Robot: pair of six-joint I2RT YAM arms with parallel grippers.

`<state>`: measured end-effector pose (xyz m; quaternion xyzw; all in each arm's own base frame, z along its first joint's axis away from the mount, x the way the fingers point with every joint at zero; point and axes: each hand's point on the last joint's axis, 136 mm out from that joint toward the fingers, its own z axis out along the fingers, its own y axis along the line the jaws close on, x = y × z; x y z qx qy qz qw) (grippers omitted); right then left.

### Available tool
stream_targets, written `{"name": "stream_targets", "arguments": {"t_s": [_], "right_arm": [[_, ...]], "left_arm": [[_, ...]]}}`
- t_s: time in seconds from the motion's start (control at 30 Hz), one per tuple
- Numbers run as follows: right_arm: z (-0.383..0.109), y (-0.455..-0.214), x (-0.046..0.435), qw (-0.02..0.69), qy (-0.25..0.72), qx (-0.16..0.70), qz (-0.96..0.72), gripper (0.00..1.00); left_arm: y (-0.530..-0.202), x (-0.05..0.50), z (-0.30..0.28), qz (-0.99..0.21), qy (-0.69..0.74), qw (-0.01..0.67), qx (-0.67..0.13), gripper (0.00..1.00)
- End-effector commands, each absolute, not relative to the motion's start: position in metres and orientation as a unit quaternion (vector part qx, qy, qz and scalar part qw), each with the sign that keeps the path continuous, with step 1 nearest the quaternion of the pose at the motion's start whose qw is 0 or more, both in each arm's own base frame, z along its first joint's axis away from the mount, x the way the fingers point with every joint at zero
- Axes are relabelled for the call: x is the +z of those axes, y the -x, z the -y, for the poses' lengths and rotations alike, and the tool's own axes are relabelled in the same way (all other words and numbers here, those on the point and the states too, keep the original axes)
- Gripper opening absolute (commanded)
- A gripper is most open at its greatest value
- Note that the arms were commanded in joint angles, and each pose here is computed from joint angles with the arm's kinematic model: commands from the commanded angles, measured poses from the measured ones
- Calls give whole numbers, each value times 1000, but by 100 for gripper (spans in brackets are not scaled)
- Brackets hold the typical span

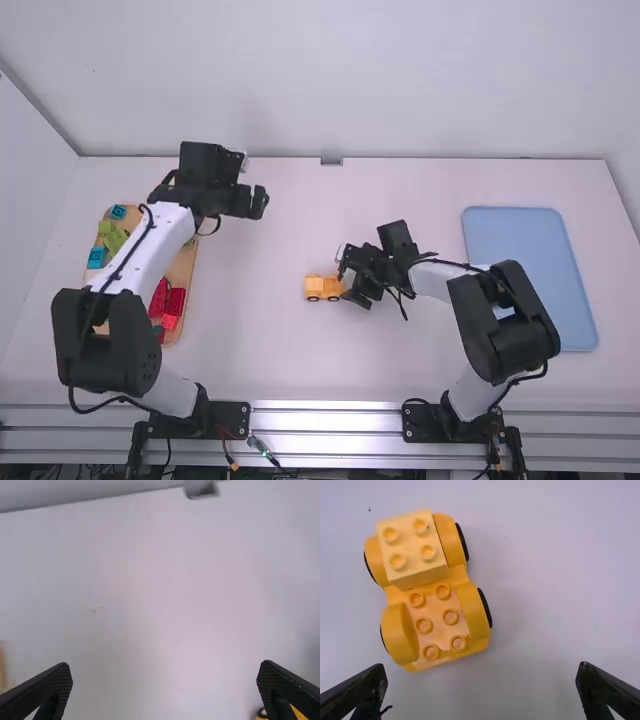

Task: Assemble lego blocks to make yellow taxi

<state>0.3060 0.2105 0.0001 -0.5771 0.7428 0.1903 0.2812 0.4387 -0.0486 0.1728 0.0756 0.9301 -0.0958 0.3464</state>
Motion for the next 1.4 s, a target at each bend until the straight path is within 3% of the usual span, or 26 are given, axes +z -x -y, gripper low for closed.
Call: {"name": "stream_targets", "arguments": {"t_s": [0.0,0.27,0.53,0.87,1.17,1.37], "right_arm": [[-211,-308,6,289,577,186,-741,99],[-211,-309,7,290,576,187,-741,99],[-212,-309,7,290,574,187,-742,99],[-211,-309,7,289,571,188,-745,99],[-207,-312,5,283,555,179,-762,99],[-208,-311,5,281,554,180,-763,99]], "left_arm": [[-450,203,18,-928,-13,368,-46,99],[-447,263,-50,-919,129,373,-19,99],[-454,259,-108,-921,213,326,-5,99],[-485,199,-169,-918,319,235,-4,99],[-481,117,-210,-902,404,145,-44,99],[-480,87,-227,-890,434,130,-56,99]]}}
